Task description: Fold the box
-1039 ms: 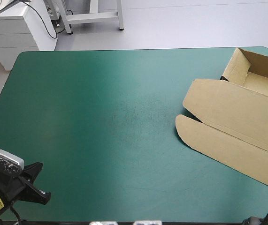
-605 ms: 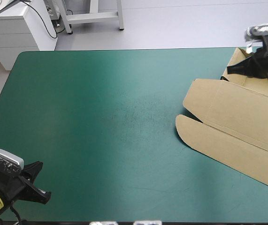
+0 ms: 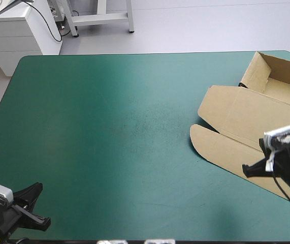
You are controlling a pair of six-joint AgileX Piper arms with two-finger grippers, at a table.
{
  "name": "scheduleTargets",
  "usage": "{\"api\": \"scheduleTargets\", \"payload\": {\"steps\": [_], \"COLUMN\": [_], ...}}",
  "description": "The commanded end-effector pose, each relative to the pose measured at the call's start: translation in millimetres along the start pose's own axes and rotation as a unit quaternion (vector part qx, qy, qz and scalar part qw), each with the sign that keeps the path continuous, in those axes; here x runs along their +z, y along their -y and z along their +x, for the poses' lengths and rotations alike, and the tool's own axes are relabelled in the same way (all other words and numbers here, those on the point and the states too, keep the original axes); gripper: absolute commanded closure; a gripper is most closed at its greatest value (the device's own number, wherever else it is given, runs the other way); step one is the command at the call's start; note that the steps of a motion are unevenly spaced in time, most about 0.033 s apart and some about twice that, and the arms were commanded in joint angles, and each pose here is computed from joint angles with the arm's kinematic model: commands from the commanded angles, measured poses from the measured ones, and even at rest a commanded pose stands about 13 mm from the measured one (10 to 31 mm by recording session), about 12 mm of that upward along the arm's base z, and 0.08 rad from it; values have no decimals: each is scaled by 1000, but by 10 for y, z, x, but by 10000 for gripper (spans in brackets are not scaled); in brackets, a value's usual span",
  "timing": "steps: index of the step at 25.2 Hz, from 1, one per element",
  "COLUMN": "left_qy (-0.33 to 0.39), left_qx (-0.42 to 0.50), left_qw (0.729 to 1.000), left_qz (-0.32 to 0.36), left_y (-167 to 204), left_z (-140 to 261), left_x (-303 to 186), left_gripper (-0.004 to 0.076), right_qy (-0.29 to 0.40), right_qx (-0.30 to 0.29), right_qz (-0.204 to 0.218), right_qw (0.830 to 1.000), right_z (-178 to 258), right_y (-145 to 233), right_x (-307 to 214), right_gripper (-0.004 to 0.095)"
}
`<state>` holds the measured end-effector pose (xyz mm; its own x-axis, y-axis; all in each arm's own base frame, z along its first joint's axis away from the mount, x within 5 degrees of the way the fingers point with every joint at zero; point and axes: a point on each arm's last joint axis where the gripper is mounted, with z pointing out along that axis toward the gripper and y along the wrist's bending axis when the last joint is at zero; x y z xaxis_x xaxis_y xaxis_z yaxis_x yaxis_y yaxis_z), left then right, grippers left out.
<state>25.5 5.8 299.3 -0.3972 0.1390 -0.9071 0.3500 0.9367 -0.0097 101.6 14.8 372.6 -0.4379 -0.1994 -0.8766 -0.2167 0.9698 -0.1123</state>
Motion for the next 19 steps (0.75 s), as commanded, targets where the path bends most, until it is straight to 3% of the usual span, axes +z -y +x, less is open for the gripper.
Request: {"api": "scheduleTargets", "payload": {"steps": [1,4,12,19], "left_qy": [48,51,70,69], "left_qx": [5,26,20,19], "left_qw": [999,998,997,997], "left_qz": [14,29,35,36], "left_y": [6,28,23,25], "left_z": [-44,79,98,99], "left_x": [-59,-27,-77,-77], "left_gripper": [731,731,731,731], "right_qy": [78,112,187,159], "right_qx": [3,25,19,14], "right_qz": [13,16,27,28], "right_qw": [997,993,982,987], "right_z": [180,605,1078,1130], "right_y": [-41,-115,-205,-206], "right_x": [-194,-324,-564,-558], "right_gripper": [910,910,910,910]}}
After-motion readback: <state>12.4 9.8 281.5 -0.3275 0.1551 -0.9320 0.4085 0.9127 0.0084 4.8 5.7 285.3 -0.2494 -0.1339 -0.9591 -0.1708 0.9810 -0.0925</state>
